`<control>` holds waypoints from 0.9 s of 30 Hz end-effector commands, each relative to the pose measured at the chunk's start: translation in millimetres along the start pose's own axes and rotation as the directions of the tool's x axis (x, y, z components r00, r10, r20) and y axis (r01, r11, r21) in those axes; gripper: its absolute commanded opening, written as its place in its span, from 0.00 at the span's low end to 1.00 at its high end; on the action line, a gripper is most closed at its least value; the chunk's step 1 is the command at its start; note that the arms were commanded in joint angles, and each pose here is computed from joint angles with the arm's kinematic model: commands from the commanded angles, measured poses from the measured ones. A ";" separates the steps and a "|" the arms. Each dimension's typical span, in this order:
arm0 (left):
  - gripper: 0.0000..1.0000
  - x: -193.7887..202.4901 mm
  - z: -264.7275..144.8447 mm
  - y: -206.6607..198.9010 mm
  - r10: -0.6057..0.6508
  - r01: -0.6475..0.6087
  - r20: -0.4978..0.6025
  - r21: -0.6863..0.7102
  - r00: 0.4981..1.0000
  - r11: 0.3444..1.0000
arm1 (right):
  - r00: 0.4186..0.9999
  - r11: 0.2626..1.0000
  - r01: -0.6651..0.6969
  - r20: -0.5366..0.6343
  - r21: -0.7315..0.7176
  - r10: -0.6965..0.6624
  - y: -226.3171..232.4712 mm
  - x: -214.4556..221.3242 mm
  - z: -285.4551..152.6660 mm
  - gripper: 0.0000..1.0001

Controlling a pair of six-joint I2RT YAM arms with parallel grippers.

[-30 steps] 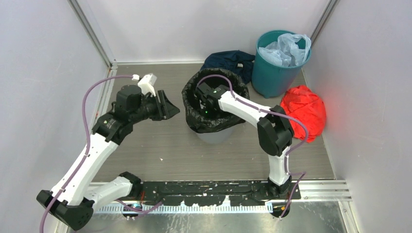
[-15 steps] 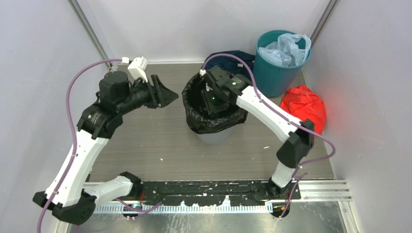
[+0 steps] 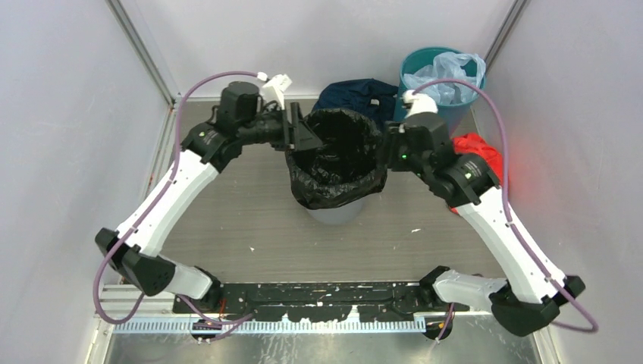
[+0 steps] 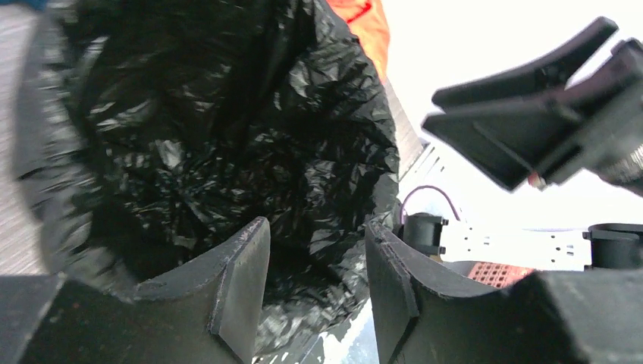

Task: Put the trash bags into the trash bin

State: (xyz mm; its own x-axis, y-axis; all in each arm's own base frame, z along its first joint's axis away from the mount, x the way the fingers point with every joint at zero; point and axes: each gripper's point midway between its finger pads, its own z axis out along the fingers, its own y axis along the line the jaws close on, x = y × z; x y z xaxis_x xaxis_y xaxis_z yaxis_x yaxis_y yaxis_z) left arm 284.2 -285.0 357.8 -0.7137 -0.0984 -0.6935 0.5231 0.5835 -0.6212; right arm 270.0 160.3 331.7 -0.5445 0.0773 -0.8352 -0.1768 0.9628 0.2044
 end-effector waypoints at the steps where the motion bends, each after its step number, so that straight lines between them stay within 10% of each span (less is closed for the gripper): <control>1: 0.51 -7.9 16.8 -39.9 0.074 -0.075 0.013 0.108 0.997 0.991 | 0.986 0.977 -0.168 0.027 0.129 0.166 -58.5 5.0 6.4 0.52; 27: 0.59 58.6 107.0 -59.4 0.264 -0.272 -0.212 -0.011 0.941 0.962 | 0.905 0.923 -0.376 -0.186 0.079 0.384 -86.6 111.7 85.7 0.48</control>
State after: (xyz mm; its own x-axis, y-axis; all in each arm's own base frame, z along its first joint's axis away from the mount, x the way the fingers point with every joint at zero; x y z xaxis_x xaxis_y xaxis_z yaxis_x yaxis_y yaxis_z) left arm 259.7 -410.9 289.3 -0.6861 0.2480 -0.6840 0.6587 0.6110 -0.4391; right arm 281.1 102.0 170.8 -0.7396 0.3697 -0.5624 0.1286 0.8979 0.4211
